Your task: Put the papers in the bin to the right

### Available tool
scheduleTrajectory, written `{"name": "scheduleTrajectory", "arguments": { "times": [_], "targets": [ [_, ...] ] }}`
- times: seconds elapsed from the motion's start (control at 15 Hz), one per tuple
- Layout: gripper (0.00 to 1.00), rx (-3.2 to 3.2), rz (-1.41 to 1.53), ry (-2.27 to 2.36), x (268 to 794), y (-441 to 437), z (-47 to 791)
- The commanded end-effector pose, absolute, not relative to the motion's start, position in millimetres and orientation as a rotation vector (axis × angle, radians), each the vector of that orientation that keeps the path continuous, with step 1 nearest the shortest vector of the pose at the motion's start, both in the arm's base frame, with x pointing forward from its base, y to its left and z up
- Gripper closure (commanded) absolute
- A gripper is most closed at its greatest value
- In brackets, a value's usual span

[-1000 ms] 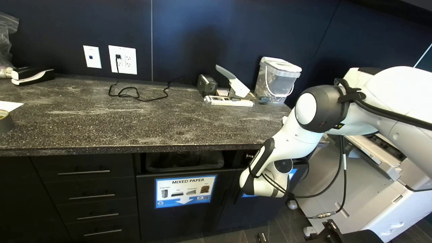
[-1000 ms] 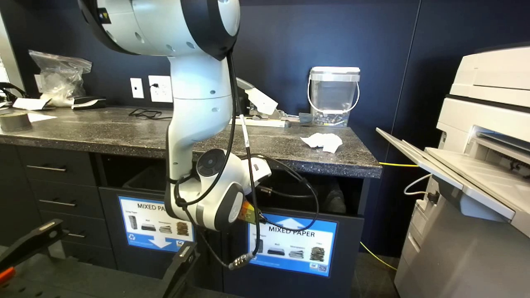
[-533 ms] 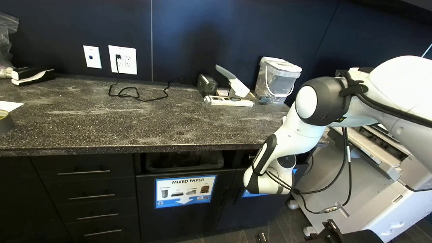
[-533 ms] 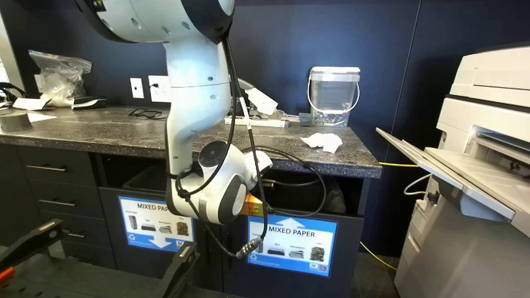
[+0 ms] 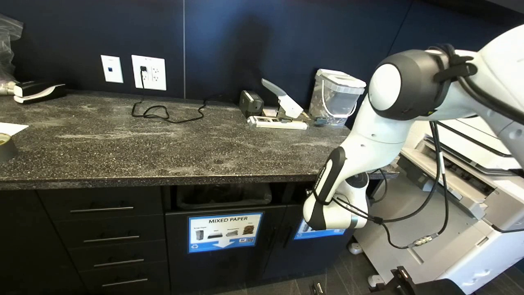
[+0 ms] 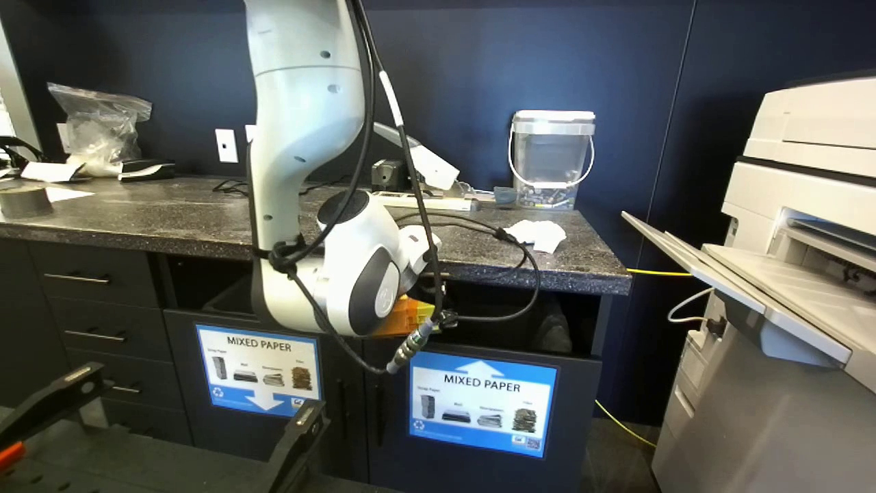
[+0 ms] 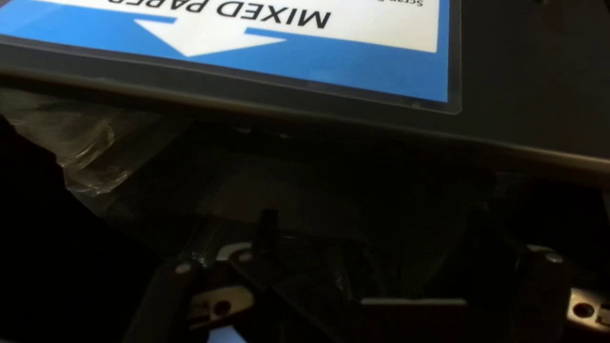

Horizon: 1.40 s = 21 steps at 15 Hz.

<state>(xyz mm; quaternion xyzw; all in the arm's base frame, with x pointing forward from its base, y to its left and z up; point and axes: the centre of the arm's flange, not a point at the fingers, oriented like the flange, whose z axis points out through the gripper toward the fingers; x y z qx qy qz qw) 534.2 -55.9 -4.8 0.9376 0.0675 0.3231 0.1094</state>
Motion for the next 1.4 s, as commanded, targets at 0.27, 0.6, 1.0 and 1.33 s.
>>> {"name": "scheduleTrajectory", "arguments": {
  "times": [0.27,0.6,1.0,1.33],
  "targets": [
    [0.0,2.769,0.848,0.262,475,-62,107],
    [0.0,2.905,0.517,0.383,437,-68,149],
    [0.0,2.853,0.402,0.162,461,-115,211],
    [0.0,2.84,0.432,-0.062,525,-155,250]
  ]
}}
